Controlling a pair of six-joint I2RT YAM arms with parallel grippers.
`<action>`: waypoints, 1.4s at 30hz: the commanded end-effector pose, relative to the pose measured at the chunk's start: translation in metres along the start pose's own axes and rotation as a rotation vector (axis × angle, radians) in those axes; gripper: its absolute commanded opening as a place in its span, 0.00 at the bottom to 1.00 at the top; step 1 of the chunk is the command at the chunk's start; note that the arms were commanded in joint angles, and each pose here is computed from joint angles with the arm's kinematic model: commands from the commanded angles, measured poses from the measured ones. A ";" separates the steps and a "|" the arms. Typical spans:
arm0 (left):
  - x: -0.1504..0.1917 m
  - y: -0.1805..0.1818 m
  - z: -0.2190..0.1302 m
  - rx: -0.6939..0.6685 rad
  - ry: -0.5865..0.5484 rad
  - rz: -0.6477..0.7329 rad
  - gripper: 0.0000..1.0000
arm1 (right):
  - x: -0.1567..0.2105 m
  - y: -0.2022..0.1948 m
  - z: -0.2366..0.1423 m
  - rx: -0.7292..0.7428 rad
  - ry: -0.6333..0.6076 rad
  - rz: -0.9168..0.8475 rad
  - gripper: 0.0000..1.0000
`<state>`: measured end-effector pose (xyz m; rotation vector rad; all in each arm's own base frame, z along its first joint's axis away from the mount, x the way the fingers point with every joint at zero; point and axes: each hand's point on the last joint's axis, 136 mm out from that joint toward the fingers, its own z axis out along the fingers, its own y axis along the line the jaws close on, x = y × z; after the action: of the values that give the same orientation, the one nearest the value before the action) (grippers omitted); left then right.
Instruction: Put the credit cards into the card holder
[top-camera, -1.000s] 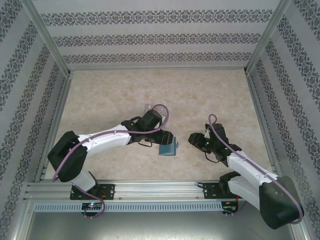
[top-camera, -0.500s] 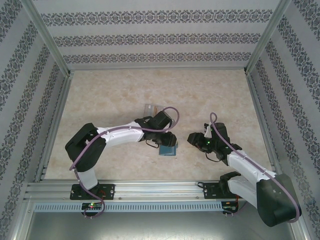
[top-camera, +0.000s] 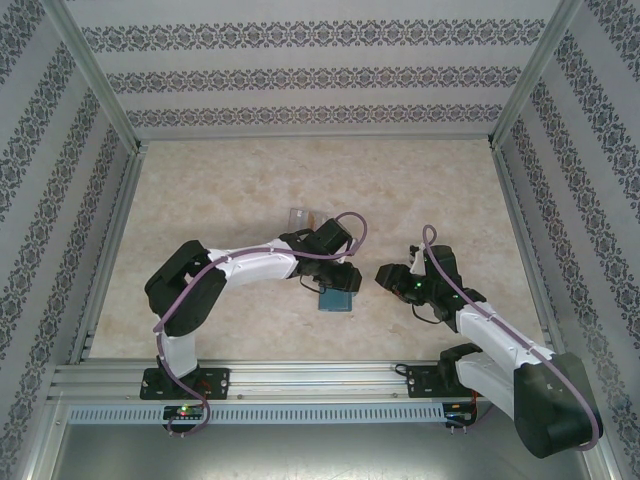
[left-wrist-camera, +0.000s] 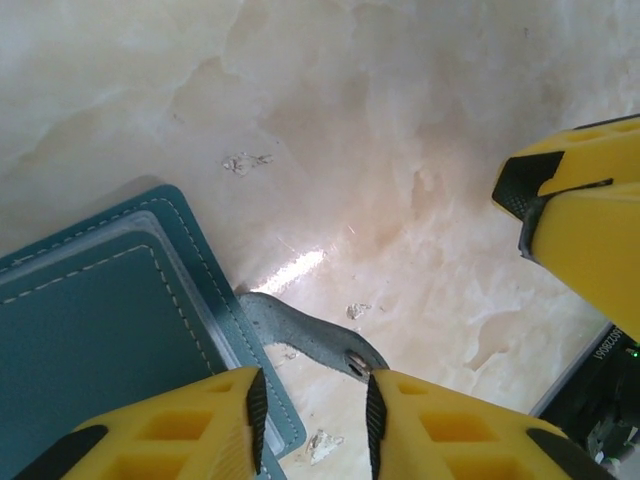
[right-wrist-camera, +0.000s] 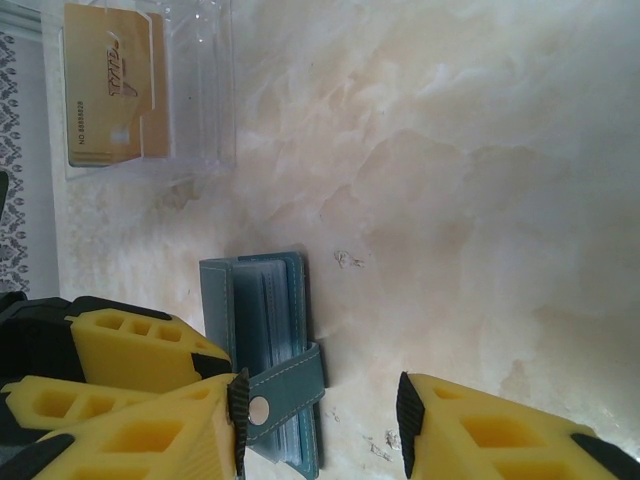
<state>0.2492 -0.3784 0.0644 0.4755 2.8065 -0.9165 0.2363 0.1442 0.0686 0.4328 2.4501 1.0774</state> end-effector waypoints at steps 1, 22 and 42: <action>-0.004 -0.019 -0.006 0.058 -0.014 0.013 0.39 | 0.000 -0.002 0.001 -0.008 -0.002 -0.002 0.46; -0.005 -0.015 -0.005 0.007 0.015 0.023 0.22 | 0.000 -0.005 0.005 0.000 0.021 0.011 0.45; -0.004 -0.007 -0.002 -0.042 0.036 -0.006 0.43 | 0.002 -0.006 0.010 0.001 0.044 0.020 0.46</action>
<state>0.2529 -0.3830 0.0652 0.4790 2.8465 -0.8890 0.2347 0.1461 0.0526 0.4592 2.5096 1.0816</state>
